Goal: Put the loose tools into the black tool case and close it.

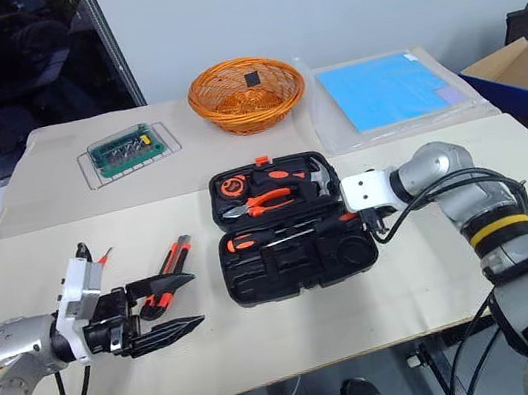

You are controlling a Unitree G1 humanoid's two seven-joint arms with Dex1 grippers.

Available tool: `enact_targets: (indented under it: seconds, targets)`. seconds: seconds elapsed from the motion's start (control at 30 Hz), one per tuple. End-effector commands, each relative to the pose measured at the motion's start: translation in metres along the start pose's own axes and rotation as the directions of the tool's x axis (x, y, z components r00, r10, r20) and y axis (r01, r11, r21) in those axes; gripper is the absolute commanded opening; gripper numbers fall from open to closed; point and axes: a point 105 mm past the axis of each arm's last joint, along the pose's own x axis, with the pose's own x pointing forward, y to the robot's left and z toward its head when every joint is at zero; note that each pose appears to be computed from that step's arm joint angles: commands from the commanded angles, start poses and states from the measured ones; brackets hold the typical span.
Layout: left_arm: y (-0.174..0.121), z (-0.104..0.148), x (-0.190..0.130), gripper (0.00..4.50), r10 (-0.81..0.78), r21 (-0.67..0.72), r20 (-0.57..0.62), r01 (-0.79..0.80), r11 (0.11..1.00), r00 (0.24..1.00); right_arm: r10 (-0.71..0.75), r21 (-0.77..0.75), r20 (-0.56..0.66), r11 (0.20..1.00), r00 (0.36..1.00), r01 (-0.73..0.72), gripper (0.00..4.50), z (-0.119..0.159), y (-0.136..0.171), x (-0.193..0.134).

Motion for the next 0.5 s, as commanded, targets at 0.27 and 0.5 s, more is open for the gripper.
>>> enact_targets:
  seconds: [0.27, 0.5]
  targets:
    - [-0.004, 0.01, -0.002, 3.71, 0.023, 0.045, 0.018, -0.023, 0.999, 1.0, 0.073, 0.066, 0.066, 0.995, 0.995, -0.077, 2.63, 0.004, 0.004, 0.007]
    - [0.001, 0.01, 0.001, 3.71, 0.025, 0.048, 0.027, -0.026, 0.999, 0.999, -0.005, 0.171, 0.287, 0.984, 0.958, -0.046, 3.33, 0.036, -0.005, -0.017]
